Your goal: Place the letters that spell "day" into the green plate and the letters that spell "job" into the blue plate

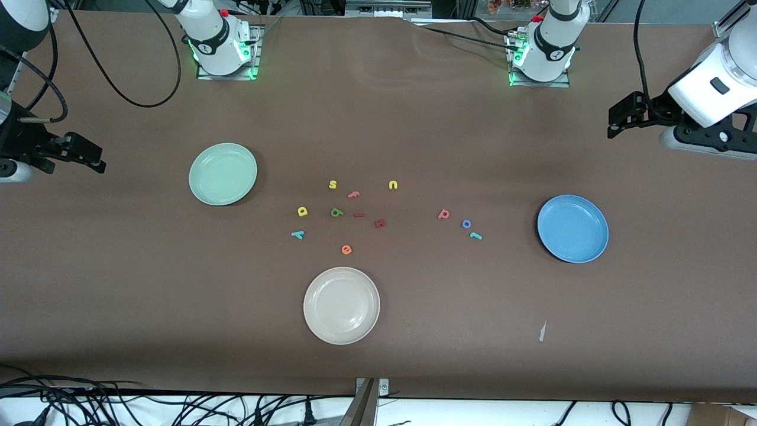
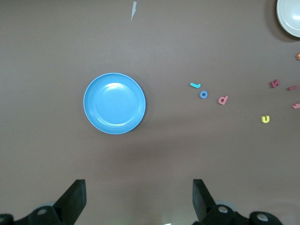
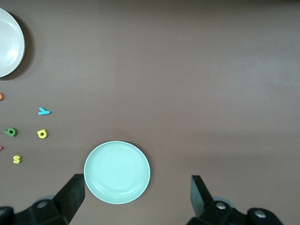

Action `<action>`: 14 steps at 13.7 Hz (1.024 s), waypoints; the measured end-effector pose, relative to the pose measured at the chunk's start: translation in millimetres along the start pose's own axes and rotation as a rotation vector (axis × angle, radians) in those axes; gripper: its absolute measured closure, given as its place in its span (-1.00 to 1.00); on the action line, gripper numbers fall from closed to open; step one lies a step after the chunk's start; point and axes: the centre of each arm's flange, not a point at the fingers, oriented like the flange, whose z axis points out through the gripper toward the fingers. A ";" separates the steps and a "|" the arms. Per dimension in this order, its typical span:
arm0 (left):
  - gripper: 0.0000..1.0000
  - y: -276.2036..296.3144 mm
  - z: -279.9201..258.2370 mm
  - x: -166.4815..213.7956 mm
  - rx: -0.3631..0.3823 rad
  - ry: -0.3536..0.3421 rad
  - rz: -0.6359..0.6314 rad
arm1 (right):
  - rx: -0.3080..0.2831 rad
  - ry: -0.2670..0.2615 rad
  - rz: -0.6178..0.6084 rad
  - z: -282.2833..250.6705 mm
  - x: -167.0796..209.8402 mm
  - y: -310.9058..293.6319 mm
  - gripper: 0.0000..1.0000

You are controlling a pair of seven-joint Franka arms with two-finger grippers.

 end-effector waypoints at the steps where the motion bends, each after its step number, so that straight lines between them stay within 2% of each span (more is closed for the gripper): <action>1: -1.00 1.5 -2.4 -0.2 0.000 0.005 0.003 | 0.000 0.000 0.000 0.0 0.0 -0.1 -1.00; 10: -1.00 -24.5 4.5 10.4 -0.008 -0.006 -0.042 | 0.000 0.000 -0.008 0.1 0.2 -4.7 -1.00; 14: -1.00 -62.0 24.6 8.4 -0.021 -0.102 -0.106 | 0.001 0.000 -0.014 0.1 0.3 -8.2 -1.00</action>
